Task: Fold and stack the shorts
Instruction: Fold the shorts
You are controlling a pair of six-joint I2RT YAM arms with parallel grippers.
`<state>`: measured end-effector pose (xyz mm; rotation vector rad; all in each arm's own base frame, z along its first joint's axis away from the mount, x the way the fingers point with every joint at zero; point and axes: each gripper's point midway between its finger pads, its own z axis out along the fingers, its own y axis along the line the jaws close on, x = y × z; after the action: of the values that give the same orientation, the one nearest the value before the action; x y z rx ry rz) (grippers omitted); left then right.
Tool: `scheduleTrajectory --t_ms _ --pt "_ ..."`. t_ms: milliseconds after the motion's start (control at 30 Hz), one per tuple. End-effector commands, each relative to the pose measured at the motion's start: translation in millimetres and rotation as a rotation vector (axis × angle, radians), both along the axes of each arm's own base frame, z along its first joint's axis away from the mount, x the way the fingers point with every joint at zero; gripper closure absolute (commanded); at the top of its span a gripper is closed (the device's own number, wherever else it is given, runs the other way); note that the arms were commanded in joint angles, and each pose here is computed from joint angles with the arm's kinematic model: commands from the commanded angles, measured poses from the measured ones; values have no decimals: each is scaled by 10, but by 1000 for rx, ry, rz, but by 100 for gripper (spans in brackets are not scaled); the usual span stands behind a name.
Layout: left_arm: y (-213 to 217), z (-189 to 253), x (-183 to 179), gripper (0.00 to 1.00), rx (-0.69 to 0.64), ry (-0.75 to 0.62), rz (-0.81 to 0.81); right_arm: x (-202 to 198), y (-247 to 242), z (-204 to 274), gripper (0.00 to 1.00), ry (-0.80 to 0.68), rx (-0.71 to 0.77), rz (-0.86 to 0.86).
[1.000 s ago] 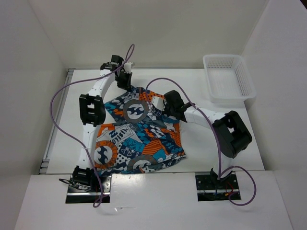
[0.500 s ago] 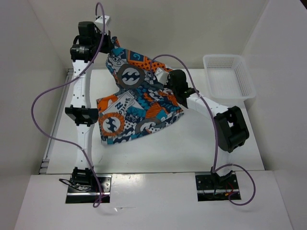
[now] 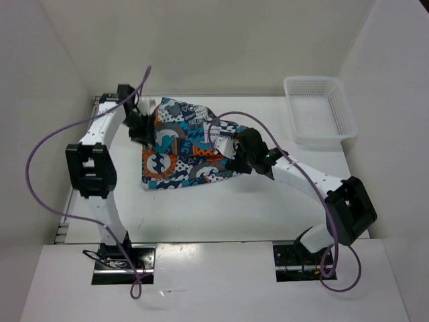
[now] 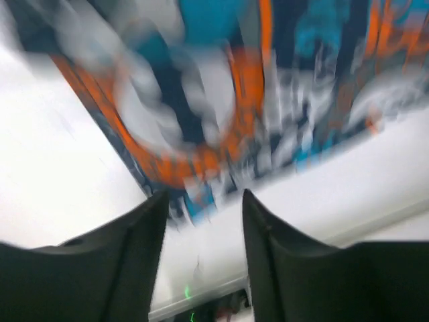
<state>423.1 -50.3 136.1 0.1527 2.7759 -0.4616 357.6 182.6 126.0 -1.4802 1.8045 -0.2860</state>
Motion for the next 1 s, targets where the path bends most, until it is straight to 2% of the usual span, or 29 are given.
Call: scheduleTrajectory --t_ms 0,67,133,200,267,367,467,567,600,733,967 --pt "-224 179 -559 41 42 -99 -69 -294 100 165 0 106 162 1" --pt "-241 99 -783 35 43 -68 -79 -252 191 369 0 101 253 -2" --pt "-195 77 -766 34 43 -70 -65 -88 125 619 0 107 394 -101" --pt "-62 120 -573 34 42 -139 -24 34 110 715 0 191 555 -195" --pt "82 215 -252 34 76 -268 17 197 -89 621 11 272 655 -303" --pt "296 239 106 34 119 -368 73 290 -261 439 18 384 756 -441" --pt "405 112 353 34 81 -360 89 306 -286 279 19 471 809 -506" --pt "473 -223 507 32 33 -307 94 328 -234 120 16 516 820 -513" --pt "449 -201 571 32 17 -317 85 358 -241 91 15 526 836 -523" --pt "424 -316 658 30 -53 -298 70 462 -230 -30 13 586 877 -528" --pt "380 -529 719 29 -86 -259 58 528 -130 -264 13 650 894 -510"
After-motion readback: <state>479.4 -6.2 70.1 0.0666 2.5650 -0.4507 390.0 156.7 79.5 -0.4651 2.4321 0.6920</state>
